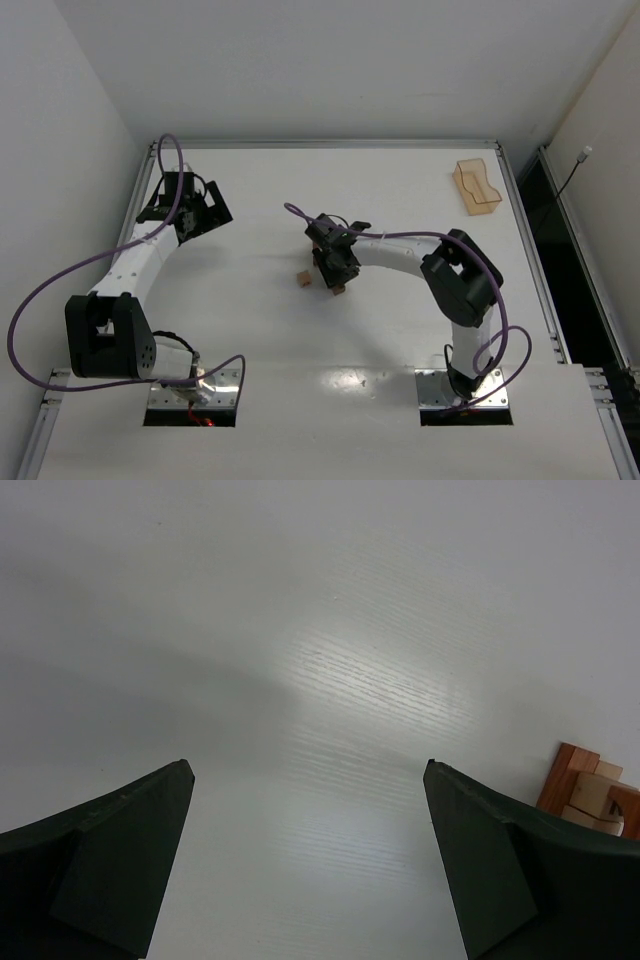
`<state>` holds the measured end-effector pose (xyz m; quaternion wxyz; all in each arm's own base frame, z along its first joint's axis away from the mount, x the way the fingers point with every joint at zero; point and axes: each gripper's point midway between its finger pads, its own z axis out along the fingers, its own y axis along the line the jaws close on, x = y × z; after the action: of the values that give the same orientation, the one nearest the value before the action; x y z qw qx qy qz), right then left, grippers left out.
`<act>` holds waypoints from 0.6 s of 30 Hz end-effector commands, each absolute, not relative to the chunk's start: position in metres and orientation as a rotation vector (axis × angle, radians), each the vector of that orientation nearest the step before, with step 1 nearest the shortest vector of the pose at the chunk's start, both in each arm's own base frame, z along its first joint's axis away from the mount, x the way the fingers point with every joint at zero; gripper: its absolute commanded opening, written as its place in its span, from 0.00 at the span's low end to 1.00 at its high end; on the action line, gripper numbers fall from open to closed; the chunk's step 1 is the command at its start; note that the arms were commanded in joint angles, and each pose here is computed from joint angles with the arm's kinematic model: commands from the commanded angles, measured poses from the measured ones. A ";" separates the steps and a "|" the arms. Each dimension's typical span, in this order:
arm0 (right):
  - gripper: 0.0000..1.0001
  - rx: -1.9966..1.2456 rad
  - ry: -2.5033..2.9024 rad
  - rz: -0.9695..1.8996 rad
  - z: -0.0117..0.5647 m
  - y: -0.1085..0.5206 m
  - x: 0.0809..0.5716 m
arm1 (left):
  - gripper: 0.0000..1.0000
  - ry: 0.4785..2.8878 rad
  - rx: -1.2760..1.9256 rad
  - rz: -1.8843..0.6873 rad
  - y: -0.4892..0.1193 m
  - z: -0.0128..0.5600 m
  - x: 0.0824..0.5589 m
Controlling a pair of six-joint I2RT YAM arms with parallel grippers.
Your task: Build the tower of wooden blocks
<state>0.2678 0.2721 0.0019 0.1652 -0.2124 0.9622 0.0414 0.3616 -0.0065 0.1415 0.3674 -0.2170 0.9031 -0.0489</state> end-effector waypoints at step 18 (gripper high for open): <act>0.00 -0.617 2.206 -0.078 0.119 0.198 0.298 | 0.99 2.224 -0.278 -0.267 -0.027 0.176 0.346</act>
<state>0.2812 0.2270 0.1141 0.3852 -0.2533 0.8871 0.0246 0.3410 -0.0247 0.1565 0.3965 -0.1382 0.9028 -0.0928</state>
